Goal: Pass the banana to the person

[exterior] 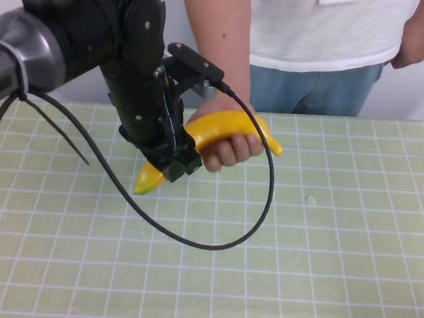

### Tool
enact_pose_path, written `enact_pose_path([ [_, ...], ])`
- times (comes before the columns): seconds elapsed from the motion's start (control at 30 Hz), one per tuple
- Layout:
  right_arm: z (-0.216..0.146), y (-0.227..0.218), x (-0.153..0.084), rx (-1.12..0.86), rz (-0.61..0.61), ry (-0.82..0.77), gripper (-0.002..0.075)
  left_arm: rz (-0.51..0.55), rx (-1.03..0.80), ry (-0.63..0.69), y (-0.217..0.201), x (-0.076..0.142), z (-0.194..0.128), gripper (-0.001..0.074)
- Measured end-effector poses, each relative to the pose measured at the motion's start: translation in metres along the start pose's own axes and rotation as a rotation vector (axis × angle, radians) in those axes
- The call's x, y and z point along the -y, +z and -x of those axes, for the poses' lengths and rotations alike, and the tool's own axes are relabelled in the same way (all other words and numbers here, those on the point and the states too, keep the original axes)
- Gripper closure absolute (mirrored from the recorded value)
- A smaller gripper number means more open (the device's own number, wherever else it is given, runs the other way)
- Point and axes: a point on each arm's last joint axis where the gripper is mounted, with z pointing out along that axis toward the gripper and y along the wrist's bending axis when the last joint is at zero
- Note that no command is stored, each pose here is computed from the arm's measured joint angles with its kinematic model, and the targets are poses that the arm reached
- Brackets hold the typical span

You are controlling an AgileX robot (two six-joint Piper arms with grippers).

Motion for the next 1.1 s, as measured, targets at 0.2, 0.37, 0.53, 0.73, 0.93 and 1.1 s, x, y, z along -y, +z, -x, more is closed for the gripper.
enact_pose_path([
  [0.2, 0.0, 0.0, 0.0, 0.0, 0.0, 0.0, 0.0735, 0.032, -0.01, 0.002, 0.0, -0.002, -0.001, 0.0428],
  [0.37, 0.0, 0.0, 0.0, 0.0, 0.0, 0.0, 0.0735, 0.053, -0.014, -0.047, -0.001, -0.004, -0.001, 0.0193],
  [0.53, 0.0, 0.0, 0.0, 0.0, 0.0, 0.0, 0.0735, 0.078, 0.025, -0.081, -0.017, -0.006, 0.002, 0.0102],
  [0.73, 0.0, 0.0, 0.0, 0.0, 0.0, 0.0, 0.0735, 0.136, 0.163, -0.088, -0.079, 0.0, -0.012, 0.0223],
  [0.93, 0.0, 0.0, 0.0, 0.0, 0.0, 0.0, 0.0735, 0.209, 0.336, -0.105, -0.151, 0.012, -0.045, 0.0639],
  [1.1, 0.0, 0.0, 0.0, 0.0, 0.0, 0.0, 0.0735, 0.228, 0.433, -0.143, -0.179, 0.027, -0.086, 0.0722],
])
